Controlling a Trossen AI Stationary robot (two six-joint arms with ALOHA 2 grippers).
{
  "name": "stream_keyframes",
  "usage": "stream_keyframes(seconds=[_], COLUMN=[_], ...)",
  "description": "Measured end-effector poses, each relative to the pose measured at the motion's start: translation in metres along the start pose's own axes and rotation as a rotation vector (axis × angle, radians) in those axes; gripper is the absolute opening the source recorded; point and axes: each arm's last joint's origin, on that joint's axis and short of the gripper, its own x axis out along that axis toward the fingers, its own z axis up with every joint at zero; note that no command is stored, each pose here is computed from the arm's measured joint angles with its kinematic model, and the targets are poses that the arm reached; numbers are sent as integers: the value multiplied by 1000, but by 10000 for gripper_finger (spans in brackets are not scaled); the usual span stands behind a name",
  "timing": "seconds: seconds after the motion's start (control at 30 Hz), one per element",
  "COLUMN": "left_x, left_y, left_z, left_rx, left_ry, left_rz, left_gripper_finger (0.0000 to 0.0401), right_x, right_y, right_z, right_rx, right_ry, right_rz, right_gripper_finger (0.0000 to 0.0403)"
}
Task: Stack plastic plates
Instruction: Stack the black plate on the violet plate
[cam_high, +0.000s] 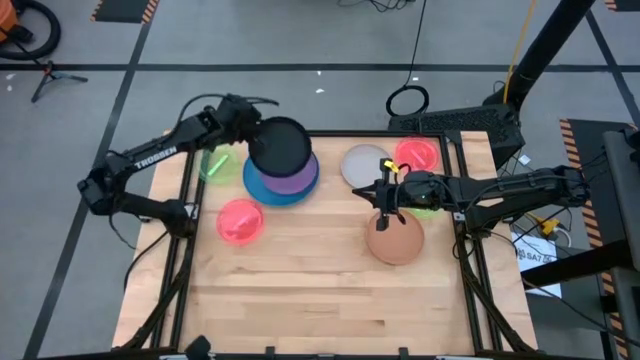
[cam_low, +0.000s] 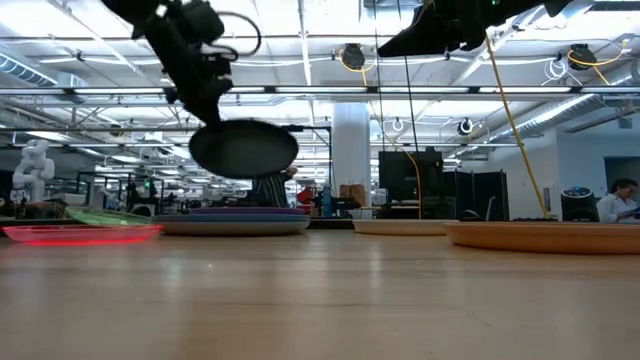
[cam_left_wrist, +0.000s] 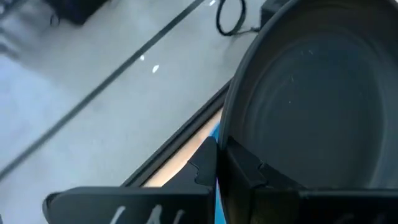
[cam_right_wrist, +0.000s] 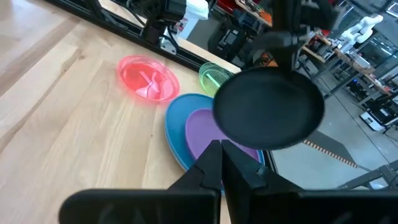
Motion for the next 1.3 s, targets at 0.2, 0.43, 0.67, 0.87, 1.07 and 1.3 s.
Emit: stream_keyframes(seconds=[0.2, 0.43, 0.67, 0.87, 1.07, 1.3], left_x=[30, 50, 51, 51, 51, 51], left_y=[5, -1, -3, -3, -3, -4], left_z=[-6, -11, -11, -12, -12, -12], left_rx=[-86, -98, -108, -110, -108, -113], left_ry=[98, 169, 173, 175, 180, 185], left_rz=[-35, -44, -46, -46, -46, -72], left_gripper_finger=[13, 26, 30, 32, 33, 73], right_x=[0, 0, 0, 0, 0, 0], right_y=[0, 1, 0, 0, 0, 0], right_z=[0, -2, -5, -6, -6, -6], right_rx=[-7, -12, -5, -6, -6, -2], right_ry=[0, 17, 78, 92, 92, 95], right_rz=[0, 8, -55, -58, -58, -65], right_gripper_finger=[0, 0, 0, 0, 0, 0])
